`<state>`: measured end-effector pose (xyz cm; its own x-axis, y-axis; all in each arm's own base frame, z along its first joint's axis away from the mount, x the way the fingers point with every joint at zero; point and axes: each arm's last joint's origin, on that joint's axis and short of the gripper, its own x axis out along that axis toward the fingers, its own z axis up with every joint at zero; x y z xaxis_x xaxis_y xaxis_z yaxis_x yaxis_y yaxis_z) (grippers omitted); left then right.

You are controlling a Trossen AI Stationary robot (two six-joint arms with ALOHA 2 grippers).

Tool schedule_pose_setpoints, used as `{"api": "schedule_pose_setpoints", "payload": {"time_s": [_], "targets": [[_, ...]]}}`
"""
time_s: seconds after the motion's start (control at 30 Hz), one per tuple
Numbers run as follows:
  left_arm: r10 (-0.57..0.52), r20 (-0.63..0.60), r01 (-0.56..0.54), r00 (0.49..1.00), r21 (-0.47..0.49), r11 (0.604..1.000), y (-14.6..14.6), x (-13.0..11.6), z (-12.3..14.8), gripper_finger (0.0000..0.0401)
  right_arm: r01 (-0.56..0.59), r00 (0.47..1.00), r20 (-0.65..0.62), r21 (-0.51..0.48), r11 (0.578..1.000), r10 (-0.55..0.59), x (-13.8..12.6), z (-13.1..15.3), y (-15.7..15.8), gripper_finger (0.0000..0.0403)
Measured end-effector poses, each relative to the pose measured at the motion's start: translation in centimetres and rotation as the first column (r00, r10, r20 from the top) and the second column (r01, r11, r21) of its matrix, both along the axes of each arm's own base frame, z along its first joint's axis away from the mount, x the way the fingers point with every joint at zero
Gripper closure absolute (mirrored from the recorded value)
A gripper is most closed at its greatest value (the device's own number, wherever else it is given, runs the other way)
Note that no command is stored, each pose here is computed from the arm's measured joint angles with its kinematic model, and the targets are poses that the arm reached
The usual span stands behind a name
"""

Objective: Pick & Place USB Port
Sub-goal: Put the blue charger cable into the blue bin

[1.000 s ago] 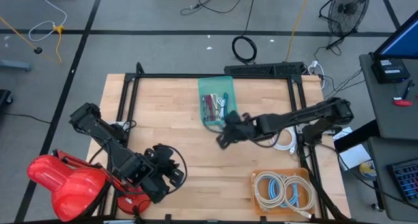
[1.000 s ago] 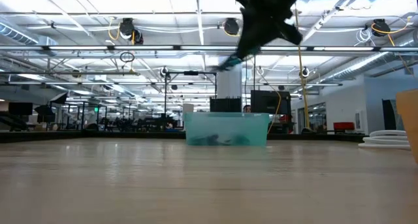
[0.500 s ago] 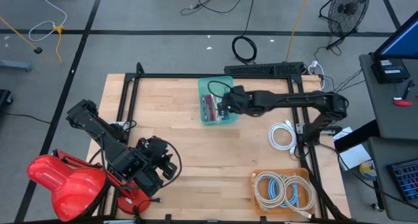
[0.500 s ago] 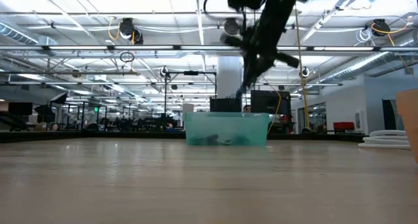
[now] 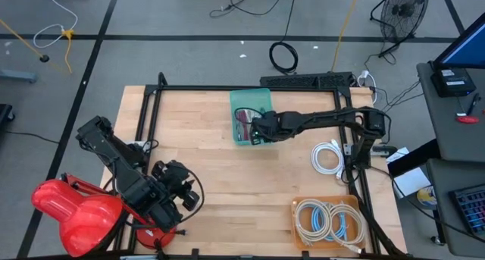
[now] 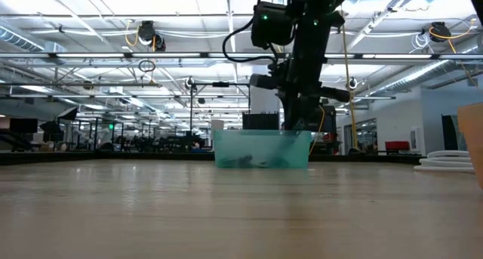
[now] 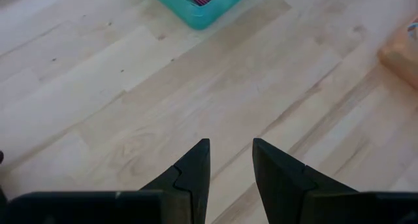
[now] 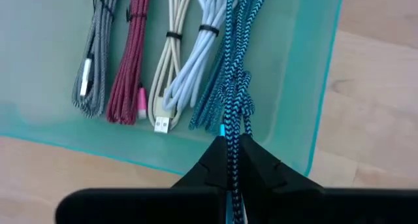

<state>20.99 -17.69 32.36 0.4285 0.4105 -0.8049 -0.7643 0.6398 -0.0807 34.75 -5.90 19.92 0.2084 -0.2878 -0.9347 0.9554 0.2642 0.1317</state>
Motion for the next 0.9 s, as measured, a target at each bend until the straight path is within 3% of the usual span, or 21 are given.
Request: {"api": "schedule_pose_setpoints", "payload": {"time_s": [0.3,0.6,0.9], "targets": [[-0.015,-0.004,0.015,1.0,0.004,1.0,-0.4,-0.5,0.0,0.0286,0.067,0.996,-0.044,-0.086,0.994,-0.071,-0.7,0.2,-0.2,0.0395],[-0.015,-0.003,0.015,1.0,0.003,1.0,-0.5,-0.5,0.0,0.0286,0.054,0.997,-0.043,-0.092,0.994,-0.058,-0.7,0.3,-0.6,0.0392],[-0.018,0.003,0.018,1.0,-0.002,1.0,-0.6,-0.7,0.0,0.0286,0.045,0.999,0.007,-0.096,0.994,-0.044,-0.2,0.4,-1.1,0.0317]]}}
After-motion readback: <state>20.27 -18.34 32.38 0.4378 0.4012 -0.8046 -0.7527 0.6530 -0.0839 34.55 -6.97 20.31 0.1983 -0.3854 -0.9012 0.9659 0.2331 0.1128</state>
